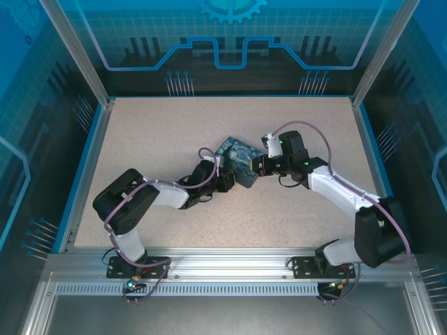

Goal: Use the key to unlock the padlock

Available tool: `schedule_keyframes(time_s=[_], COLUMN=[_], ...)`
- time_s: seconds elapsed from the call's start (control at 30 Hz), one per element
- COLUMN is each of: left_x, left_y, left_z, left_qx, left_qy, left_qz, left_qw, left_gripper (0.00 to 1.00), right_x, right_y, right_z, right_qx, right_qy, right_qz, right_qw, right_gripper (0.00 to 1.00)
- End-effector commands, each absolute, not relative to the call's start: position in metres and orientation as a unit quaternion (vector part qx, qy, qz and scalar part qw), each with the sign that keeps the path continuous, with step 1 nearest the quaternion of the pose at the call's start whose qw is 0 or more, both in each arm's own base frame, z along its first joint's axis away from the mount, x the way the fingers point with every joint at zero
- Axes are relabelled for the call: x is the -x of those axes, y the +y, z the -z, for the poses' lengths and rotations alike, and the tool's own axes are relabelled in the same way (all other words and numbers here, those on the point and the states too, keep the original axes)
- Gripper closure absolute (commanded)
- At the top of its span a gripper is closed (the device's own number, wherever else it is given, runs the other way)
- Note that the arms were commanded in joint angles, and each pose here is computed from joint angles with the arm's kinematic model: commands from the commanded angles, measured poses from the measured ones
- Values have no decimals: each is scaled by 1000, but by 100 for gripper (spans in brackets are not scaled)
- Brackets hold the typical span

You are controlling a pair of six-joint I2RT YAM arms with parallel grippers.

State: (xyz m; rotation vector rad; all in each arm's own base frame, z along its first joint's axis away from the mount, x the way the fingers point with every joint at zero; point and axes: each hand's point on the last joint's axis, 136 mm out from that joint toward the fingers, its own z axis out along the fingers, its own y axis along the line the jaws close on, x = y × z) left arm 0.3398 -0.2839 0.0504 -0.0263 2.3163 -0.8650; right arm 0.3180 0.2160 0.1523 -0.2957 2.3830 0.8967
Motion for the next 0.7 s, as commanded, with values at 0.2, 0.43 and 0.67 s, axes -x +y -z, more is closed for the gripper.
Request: schedule_keyframes(time_s=[0.2,0.43,0.67], left_x=[-336,-337,-334], left_y=[-304,-313,-315], left_z=[-97,-114,-130], left_qx=[90,124,149], left_qy=[872,857,843], left_qz=[401,435,462], left_qw=[268,247,232], left_gripper=[88,92,92], right_x=[-255,-248,-259], right_y=[198,210,226], right_z=[-111,-89,-85], right_qx=[152,189,244], right_qy=[910,914,901], right_qz=[-304,-271,-258], right_qw=[237,237,250], right_gripper=[100,100,100])
